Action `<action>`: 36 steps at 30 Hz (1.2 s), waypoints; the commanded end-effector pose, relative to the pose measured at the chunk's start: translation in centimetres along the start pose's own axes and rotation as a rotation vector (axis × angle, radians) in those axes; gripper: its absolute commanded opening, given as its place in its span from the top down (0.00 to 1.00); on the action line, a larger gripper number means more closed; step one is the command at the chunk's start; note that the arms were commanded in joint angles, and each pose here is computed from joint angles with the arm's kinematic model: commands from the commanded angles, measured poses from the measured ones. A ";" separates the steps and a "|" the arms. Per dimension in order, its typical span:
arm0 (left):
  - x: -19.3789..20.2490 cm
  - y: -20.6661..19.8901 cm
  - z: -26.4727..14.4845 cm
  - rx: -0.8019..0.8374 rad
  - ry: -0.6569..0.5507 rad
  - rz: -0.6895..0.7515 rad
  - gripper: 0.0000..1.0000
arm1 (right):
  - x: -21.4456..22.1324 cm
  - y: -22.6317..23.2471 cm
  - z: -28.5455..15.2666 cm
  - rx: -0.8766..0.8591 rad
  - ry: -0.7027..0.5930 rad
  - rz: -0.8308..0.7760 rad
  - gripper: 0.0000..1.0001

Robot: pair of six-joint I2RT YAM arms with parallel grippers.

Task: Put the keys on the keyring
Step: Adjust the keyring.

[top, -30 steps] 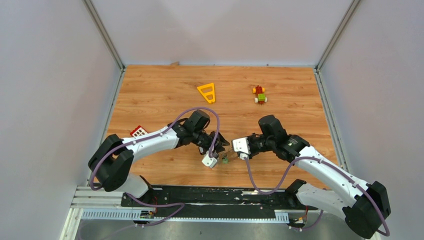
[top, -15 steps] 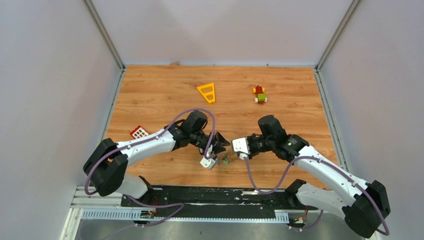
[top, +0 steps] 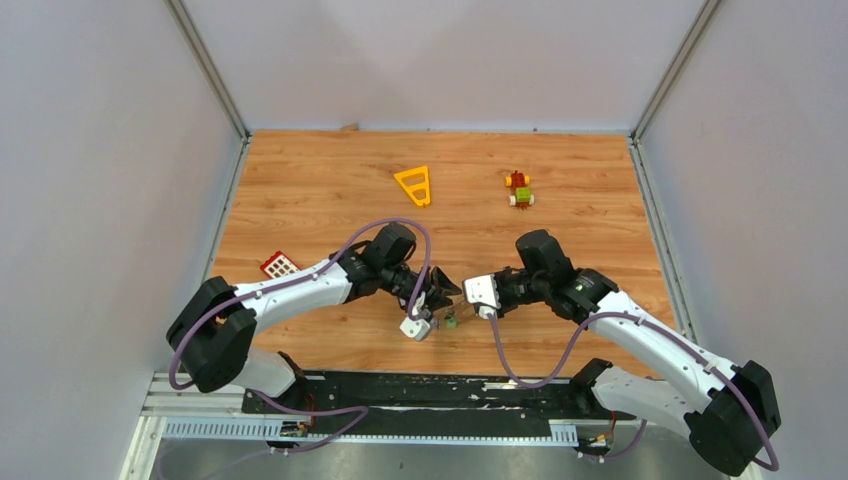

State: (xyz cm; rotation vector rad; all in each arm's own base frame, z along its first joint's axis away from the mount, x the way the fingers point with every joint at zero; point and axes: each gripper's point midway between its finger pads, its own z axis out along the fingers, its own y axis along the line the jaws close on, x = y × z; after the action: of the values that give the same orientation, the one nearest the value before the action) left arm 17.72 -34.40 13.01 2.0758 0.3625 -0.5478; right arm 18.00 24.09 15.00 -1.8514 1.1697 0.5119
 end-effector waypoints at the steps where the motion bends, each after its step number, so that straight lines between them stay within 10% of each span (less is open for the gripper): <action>1: -1.1 0.6 0.5 -0.010 -0.049 0.022 0.58 | -2.2 -1.5 -0.4 0.026 -0.060 -0.028 1.00; 36: -1.4 1.2 0.5 -0.063 -0.051 0.010 0.71 | -2.0 -1.5 -0.5 0.031 -0.053 -0.026 1.00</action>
State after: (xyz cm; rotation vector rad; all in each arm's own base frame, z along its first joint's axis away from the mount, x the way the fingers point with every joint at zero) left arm 17.49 -35.17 13.03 2.0370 0.3775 -0.5647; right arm 17.93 24.03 14.89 -1.8507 1.1806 0.5175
